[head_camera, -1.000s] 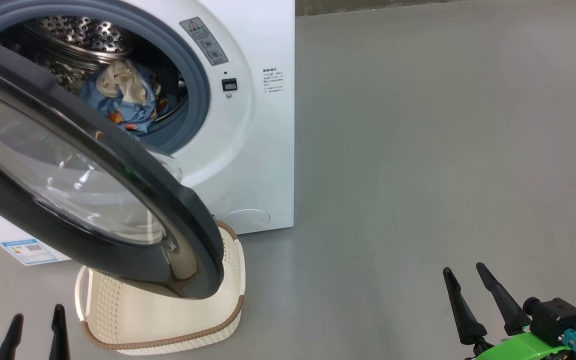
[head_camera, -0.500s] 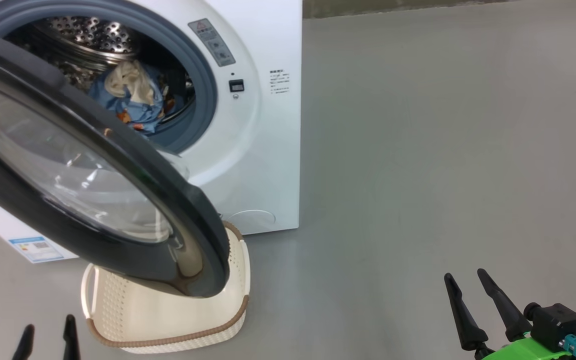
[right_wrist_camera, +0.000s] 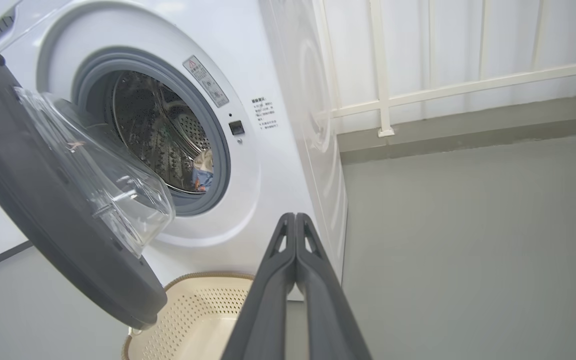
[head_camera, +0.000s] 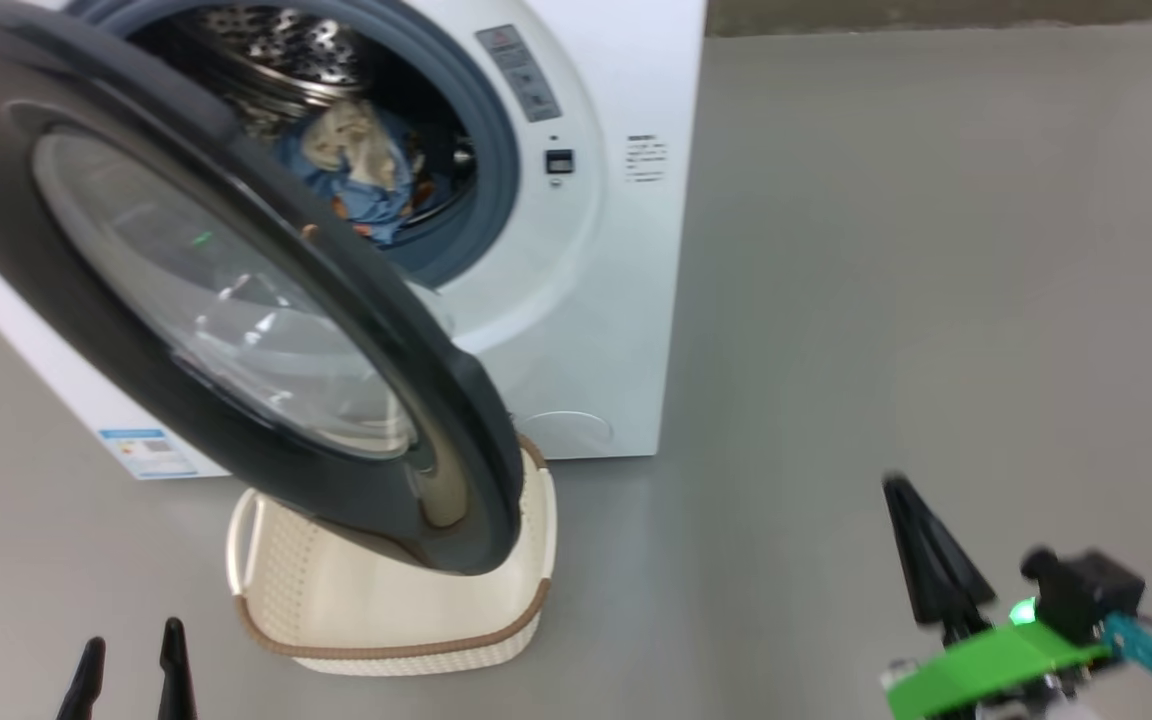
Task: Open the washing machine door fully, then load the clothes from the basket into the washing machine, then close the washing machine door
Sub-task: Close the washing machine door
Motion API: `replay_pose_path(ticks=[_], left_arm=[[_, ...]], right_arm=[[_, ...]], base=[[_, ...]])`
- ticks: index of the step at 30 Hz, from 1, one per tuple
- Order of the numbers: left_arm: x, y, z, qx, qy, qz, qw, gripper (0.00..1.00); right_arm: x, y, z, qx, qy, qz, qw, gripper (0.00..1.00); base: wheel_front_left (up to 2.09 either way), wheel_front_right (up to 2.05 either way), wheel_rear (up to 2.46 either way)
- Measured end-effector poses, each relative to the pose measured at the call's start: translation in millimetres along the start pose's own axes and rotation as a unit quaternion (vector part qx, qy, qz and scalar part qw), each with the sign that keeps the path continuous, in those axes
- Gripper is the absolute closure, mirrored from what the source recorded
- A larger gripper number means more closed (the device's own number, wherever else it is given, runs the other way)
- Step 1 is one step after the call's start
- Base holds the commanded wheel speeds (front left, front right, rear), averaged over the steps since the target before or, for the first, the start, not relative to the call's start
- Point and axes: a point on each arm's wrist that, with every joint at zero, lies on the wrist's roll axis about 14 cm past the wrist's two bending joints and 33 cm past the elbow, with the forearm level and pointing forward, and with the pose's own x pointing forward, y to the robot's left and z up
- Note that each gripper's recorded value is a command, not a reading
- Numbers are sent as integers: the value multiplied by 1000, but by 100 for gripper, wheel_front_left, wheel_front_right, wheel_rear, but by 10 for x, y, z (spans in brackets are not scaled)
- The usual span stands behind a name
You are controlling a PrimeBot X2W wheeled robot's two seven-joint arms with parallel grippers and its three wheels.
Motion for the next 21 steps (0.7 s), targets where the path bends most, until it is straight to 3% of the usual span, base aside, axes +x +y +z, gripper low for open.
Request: replay_pose_path(ticks=[6,13,21], left_arm=[[-70,65,170,-6,-30,16,999,0],[-199,177,325,-9,-58,39,998,0],[-355,308,400,-12,-73,66,995,0]], right_arm=[[357,580,484,22,-79,81,993,100],[448,1408,1000,45,-157,202,966,100],[247,2141,931,67,-143,312,937,100]], base=[[0,0,0],[0,0,0],[0,0,0]])
